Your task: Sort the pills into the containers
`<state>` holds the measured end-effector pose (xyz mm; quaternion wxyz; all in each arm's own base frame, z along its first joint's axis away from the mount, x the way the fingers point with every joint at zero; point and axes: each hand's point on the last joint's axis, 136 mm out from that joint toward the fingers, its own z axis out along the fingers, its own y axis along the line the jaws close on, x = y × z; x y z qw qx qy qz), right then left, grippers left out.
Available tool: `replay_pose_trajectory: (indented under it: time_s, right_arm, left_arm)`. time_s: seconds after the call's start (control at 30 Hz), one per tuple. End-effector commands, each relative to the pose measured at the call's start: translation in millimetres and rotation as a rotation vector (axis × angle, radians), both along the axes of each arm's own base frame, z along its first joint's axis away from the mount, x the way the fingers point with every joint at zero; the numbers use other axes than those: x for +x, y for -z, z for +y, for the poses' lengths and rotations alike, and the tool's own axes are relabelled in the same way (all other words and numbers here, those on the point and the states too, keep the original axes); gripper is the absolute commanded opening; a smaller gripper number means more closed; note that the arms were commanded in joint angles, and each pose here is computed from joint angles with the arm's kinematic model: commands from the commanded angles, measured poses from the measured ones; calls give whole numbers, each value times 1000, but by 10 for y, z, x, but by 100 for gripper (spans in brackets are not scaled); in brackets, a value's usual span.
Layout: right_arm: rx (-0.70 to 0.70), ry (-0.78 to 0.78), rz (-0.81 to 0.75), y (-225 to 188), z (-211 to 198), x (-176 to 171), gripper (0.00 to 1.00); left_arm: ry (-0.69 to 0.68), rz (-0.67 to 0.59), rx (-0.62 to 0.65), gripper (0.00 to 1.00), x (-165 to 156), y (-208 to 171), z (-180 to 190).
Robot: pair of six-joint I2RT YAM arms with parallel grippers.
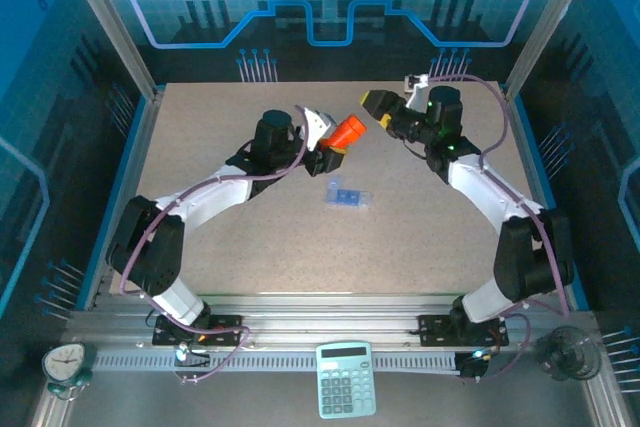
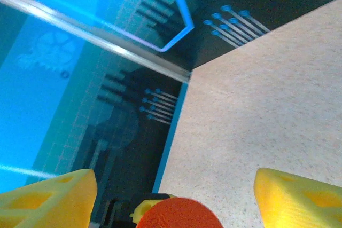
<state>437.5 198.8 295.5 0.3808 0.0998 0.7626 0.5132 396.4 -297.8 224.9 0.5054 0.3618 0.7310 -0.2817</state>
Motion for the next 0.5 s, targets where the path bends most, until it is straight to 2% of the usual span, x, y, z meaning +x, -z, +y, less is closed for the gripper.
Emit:
replay_pose_trajectory:
  time_s: [0.0,0.33,0.47]
  right_arm:
    - [-45,135,143,80,-147,-5,81]
    - [-117,93,255,361,71,-91,83]
    - [-110,65,266,420,155,-131,81]
  left_arm:
    - [-49,-131,74,0,83,-158,4]
    - [-61,-171,121,0,111,-122,-72]
    - [-61,-176,125,0,111,-123,-85]
